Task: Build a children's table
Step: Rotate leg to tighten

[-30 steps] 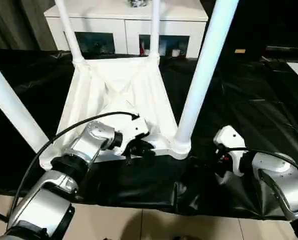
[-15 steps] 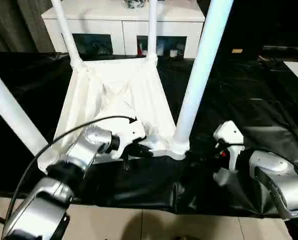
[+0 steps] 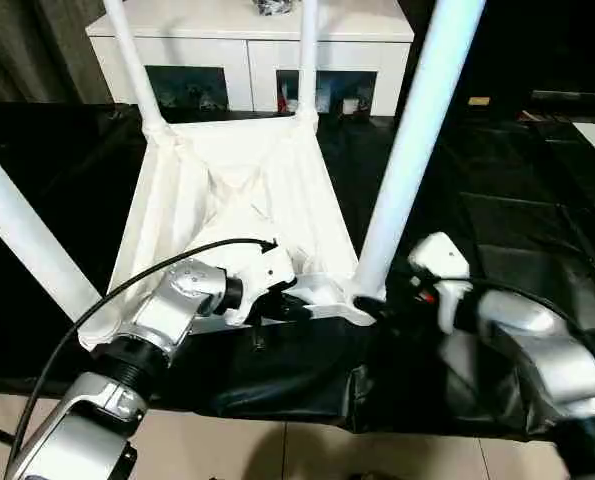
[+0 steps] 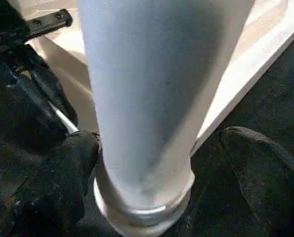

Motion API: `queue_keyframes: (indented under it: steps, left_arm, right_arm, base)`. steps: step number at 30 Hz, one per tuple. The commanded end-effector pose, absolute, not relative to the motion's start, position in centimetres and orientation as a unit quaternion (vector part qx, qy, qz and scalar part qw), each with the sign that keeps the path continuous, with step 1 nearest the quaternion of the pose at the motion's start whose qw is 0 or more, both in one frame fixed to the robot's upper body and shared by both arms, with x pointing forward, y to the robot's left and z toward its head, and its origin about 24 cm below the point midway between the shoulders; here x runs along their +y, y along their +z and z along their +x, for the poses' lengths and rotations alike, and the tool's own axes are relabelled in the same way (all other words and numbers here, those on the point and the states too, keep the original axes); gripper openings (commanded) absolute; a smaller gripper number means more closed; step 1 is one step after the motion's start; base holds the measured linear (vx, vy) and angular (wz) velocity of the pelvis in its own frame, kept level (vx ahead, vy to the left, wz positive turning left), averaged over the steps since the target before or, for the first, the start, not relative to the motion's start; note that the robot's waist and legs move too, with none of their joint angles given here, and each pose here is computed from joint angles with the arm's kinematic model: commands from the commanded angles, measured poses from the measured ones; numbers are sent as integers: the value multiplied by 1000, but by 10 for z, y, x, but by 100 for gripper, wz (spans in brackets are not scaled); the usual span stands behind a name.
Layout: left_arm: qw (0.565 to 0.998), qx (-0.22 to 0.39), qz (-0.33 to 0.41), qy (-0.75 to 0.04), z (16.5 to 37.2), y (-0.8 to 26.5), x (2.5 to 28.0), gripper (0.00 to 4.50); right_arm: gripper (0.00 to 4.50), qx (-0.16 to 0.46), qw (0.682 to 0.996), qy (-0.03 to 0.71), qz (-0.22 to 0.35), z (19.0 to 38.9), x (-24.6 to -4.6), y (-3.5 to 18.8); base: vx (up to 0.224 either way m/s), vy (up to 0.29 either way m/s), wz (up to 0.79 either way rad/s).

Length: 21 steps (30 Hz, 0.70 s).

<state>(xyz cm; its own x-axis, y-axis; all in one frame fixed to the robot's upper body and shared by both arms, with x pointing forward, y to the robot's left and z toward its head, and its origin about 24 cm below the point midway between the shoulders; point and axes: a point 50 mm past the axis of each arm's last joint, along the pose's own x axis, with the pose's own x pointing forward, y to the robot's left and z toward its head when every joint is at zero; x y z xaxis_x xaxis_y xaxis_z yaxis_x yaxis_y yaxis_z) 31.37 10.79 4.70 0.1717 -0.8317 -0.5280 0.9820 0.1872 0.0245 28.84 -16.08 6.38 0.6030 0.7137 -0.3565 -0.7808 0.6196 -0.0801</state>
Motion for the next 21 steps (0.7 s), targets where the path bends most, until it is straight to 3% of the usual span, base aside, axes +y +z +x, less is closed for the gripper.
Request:
queue_keyframes:
  steps: [1,14,15,17,21]
  left_arm:
    - [751,186,158,-613,312,49,104,0]
    - [756,190,162,-604,315,50,107,0]
    - [756,191,162,-604,315,50,107,0]
    - [757,191,164,-603,316,50,108,0]
    - [757,192,165,-602,317,50,109,0]
  right_arm:
    - [440,143,889,417,-126,293,-158,64]
    - [440,154,877,431,-143,293,-160,59]
    - [415,154,877,431,-142,293,-160,59]
    - [415,156,877,431,-145,293,-162,58]
    - [373,158,879,426,-141,294,-163,57]
  base:
    - [0,0,0]
    - [0,0,0]
    - [0,0,0]
    - [0,0,0]
    - [0,0,0]
